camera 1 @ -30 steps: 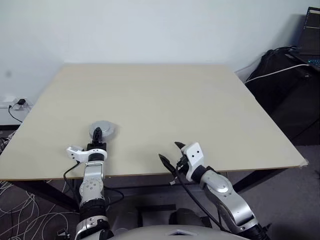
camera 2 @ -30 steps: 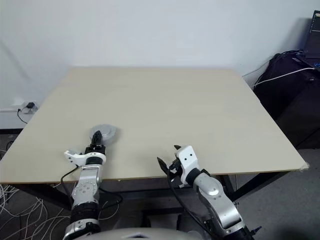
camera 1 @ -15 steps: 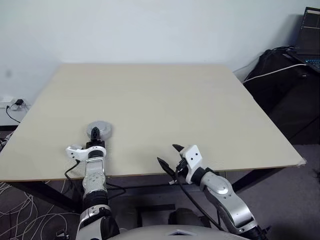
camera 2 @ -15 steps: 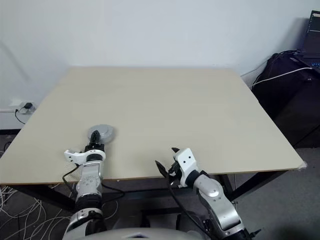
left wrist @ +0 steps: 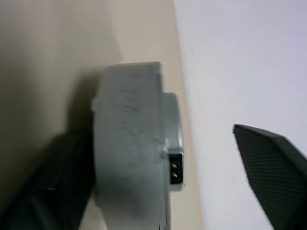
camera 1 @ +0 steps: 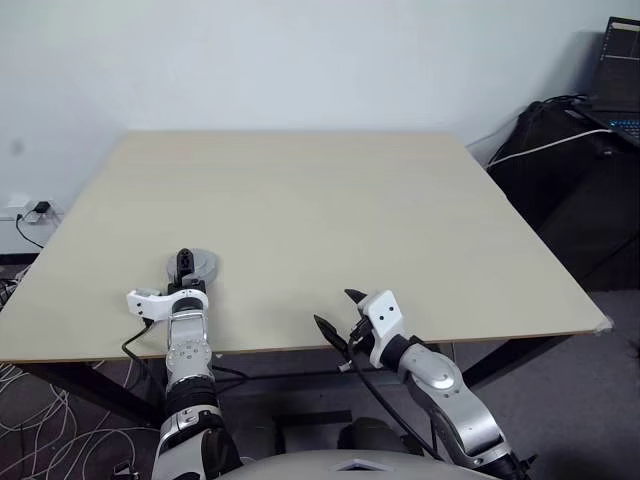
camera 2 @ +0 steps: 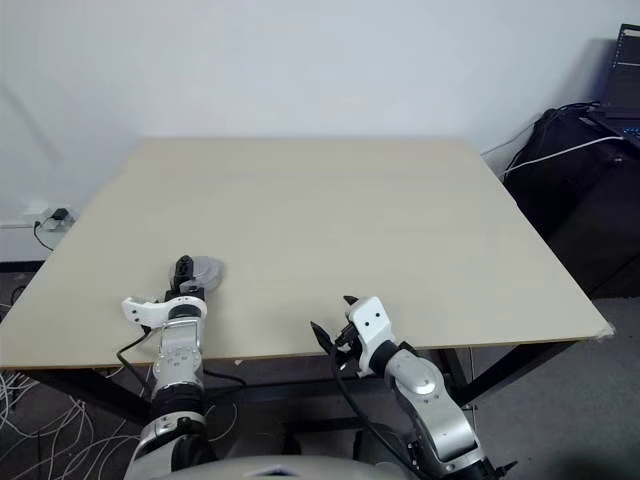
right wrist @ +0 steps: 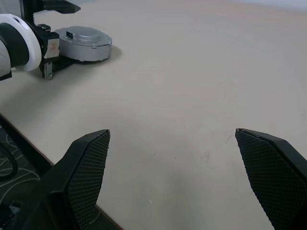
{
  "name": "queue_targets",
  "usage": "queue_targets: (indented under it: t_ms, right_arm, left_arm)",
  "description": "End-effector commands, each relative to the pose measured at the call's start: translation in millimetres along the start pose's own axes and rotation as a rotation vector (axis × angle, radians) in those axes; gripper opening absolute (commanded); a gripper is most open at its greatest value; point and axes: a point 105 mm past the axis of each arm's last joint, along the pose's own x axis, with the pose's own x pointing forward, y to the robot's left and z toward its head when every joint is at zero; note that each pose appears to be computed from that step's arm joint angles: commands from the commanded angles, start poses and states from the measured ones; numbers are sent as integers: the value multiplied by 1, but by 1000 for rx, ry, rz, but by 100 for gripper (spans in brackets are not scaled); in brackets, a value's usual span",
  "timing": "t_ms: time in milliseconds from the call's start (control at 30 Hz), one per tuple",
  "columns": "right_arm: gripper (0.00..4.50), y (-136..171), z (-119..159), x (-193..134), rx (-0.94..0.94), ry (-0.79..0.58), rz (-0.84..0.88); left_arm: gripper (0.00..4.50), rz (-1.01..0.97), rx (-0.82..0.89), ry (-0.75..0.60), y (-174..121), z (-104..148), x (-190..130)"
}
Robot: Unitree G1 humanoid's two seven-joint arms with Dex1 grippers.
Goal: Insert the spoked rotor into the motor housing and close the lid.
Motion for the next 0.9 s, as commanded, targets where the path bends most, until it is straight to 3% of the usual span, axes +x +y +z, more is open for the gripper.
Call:
queue_targets:
  t_ms: [33,500,600,733,900]
  right_arm:
    - [450,-4,9,0,-11,-26,-16]
    - [450,0,8,3,26,-20,11]
    - [450,-1,10,4,28,-25,9]
    - [450,-4,14,3,64,-61,-15]
    - [450,-12,10,-3,17,-81,-99]
  left_arm:
    - [448,14,-17,17,0,-11,-9]
    - [448,120,82,208,35,-19,-79]
    - [448,85,145,316,32,-29,-95]
    - [448,-129,436,437,0,-47,-109]
    - [448,-490,946,366,-40,-63,-106]
